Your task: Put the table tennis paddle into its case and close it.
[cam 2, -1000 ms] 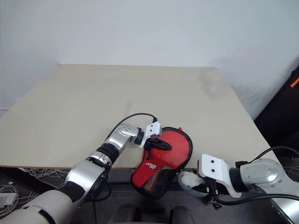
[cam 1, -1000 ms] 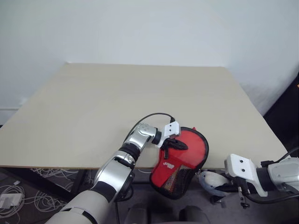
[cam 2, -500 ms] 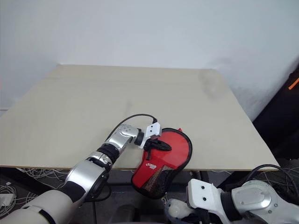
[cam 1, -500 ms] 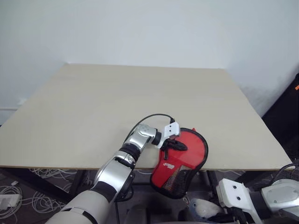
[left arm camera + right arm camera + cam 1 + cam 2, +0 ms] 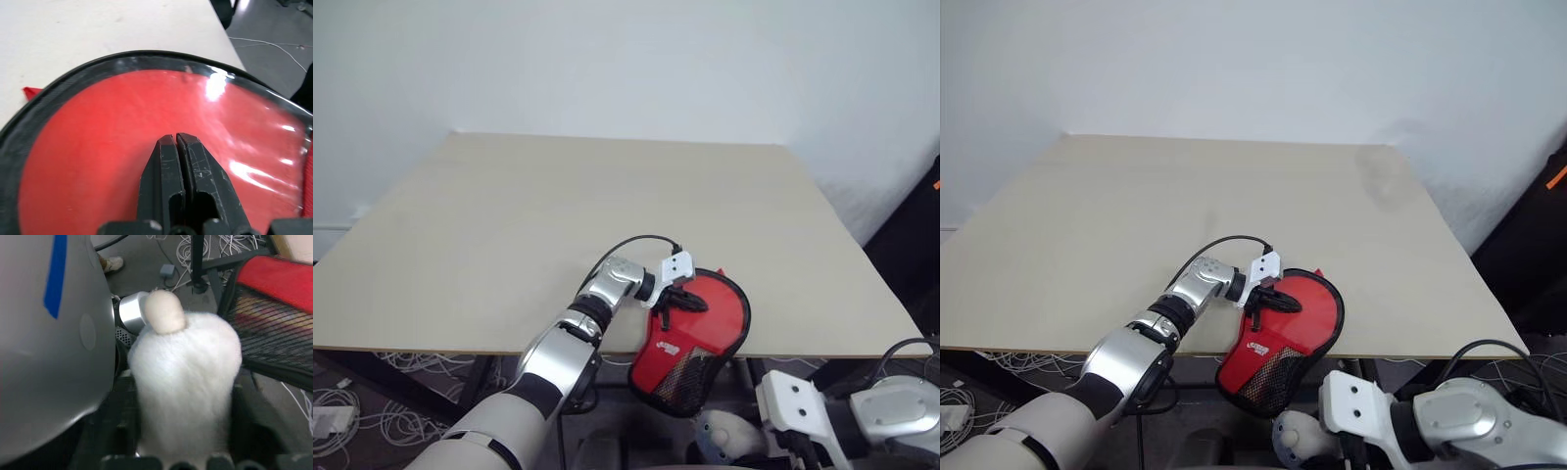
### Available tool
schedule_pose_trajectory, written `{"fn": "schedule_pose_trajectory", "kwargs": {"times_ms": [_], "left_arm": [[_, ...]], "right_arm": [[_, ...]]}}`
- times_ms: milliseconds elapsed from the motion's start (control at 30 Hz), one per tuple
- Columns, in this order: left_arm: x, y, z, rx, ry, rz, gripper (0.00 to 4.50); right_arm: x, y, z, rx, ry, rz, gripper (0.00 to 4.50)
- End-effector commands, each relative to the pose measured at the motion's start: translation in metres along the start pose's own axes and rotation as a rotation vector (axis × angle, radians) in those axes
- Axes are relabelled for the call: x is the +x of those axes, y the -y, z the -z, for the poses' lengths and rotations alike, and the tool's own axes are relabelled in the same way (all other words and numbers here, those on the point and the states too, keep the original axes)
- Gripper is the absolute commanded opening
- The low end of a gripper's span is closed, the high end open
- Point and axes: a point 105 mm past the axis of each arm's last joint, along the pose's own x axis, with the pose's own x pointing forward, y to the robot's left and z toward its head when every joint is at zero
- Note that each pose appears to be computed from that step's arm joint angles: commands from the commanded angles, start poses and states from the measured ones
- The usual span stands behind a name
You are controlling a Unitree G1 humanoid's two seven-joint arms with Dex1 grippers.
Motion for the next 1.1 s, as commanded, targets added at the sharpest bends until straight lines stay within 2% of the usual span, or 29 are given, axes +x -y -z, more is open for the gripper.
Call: {"fn": "schedule_pose_trajectory", "kwargs": {"times_ms": [33,100,133,267,333,467,600,667,800,833,967,1067,1100], "left_arm": [[-0.004,-0.006,0.005,-0.039,-0.025,-0.044,0.00],[-0.006,-0.008,0.004,-0.058,-0.011,-0.053,0.00],[-0.008,-0.009,0.003,-0.066,-0.004,-0.054,0.00],[-0.015,-0.016,-0.003,-0.087,0.043,-0.095,0.00],[-0.020,-0.021,-0.007,-0.092,0.071,-0.131,0.00],[-0.041,-0.034,-0.020,-0.095,0.156,-0.199,0.91],[-0.085,-0.051,-0.048,-0.119,0.352,-0.308,2.33],[-0.115,-0.054,-0.051,-0.116,0.412,-0.391,3.01],[-0.162,-0.050,-0.038,-0.148,0.445,-0.541,4.36],[-0.178,-0.048,-0.026,-0.168,0.446,-0.617,4.48],[-0.211,-0.039,0.003,-0.239,0.440,-0.774,4.48],[-0.226,-0.018,0.054,-0.370,0.406,-0.906,4.48],[-0.227,-0.012,0.064,-0.397,0.397,-0.927,4.48]], "right_arm": [[-0.017,-0.001,-0.019,-0.037,0.038,-0.058,3.61],[-0.029,0.004,-0.029,-0.039,0.070,-0.078,4.32],[-0.035,0.008,-0.034,-0.044,0.085,-0.078,4.46],[-0.053,0.053,-0.056,-0.021,0.225,0.079,4.46],[-0.059,0.085,-0.063,0.013,0.295,0.206,4.46],[-0.069,0.143,-0.074,0.102,0.420,0.415,4.50],[-0.066,0.174,-0.067,0.169,0.454,0.540,4.50],[-0.064,0.184,-0.062,0.205,0.476,0.579,4.50],[-0.058,0.195,-0.063,0.221,0.495,0.620,4.50],[-0.058,0.199,-0.063,0.231,0.510,0.634,4.50],[-0.054,0.208,-0.066,0.248,0.536,0.656,4.50],[-0.044,0.219,-0.064,0.269,0.544,0.672,4.50],[-0.042,0.221,-0.066,0.267,0.546,0.677,4.50]]}}
